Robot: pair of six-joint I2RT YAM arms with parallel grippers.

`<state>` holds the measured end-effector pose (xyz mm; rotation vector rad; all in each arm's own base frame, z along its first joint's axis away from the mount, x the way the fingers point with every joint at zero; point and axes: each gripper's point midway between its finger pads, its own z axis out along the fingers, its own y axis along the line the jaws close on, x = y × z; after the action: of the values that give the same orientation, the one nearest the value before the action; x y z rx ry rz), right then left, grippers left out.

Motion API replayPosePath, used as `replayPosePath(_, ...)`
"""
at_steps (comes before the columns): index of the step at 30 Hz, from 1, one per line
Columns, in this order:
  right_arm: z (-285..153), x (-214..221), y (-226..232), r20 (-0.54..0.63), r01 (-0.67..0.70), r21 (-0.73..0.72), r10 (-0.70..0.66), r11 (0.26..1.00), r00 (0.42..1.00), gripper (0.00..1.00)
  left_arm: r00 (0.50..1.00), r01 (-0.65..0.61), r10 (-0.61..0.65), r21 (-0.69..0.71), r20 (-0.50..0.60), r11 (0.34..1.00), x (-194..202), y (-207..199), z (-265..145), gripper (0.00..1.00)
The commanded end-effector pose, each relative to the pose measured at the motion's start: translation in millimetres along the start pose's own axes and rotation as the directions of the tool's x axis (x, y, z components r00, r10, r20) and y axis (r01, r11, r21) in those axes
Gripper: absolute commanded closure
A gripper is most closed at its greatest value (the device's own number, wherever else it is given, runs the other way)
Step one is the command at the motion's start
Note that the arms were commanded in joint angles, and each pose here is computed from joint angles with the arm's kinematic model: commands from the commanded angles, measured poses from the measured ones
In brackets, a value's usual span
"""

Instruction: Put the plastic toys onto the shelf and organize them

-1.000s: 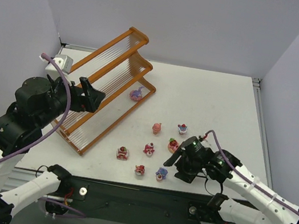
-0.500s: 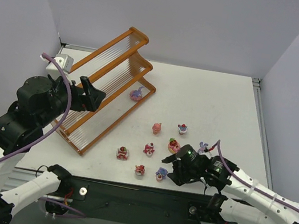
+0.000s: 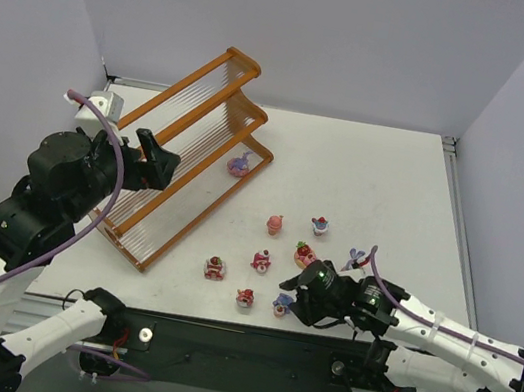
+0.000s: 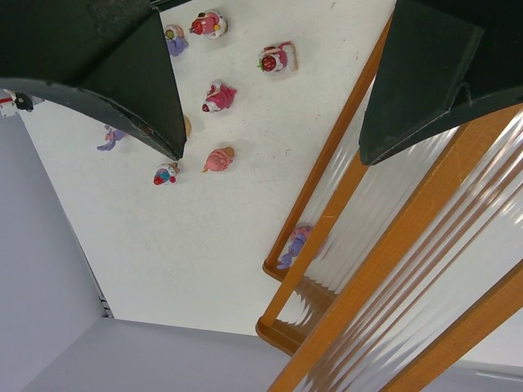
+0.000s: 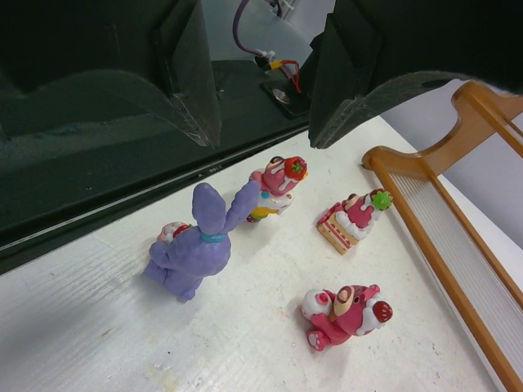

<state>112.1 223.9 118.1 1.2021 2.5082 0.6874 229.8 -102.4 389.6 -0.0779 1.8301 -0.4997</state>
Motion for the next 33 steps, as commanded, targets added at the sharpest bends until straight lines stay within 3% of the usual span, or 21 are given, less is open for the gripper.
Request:
replayPosePath(1, 13, -6, 4, 0.042, -0.342, 0.004, 0.341, 0.940, 0.939, 0.52, 0.998, -0.017, 0.017, -0.005, 0.068, 1.000, -21, -2, -6, 0.03)
replayPosePath(13, 42, -1, -5, 0.050, -0.366, 0.019, 0.365, 0.930, 0.930, 0.54, 0.997, -0.033, 0.035, -0.025, 0.071, 0.999, -24, 0, -6, 0.03)
replayPosePath(24, 47, -6, -8, 0.065, -0.349, 0.007, 0.348, 0.937, 0.935, 0.76, 0.997, -0.034, 0.036, -0.028, 0.064, 0.999, -22, 1, -4, 0.03)
replayPosePath(31, 45, -6, -6, 0.059, -0.321, 0.003, 0.320, 0.947, 0.946, 0.97, 0.998, -0.034, 0.035, -0.027, 0.061, 0.999, -21, 1, -4, 0.03)
replayPosePath(33, 44, -6, -7, 0.055, -0.308, 0.005, 0.307, 0.951, 0.950, 0.98, 0.998, -0.033, 0.035, -0.025, 0.061, 0.999, -21, 0, -4, 0.03)
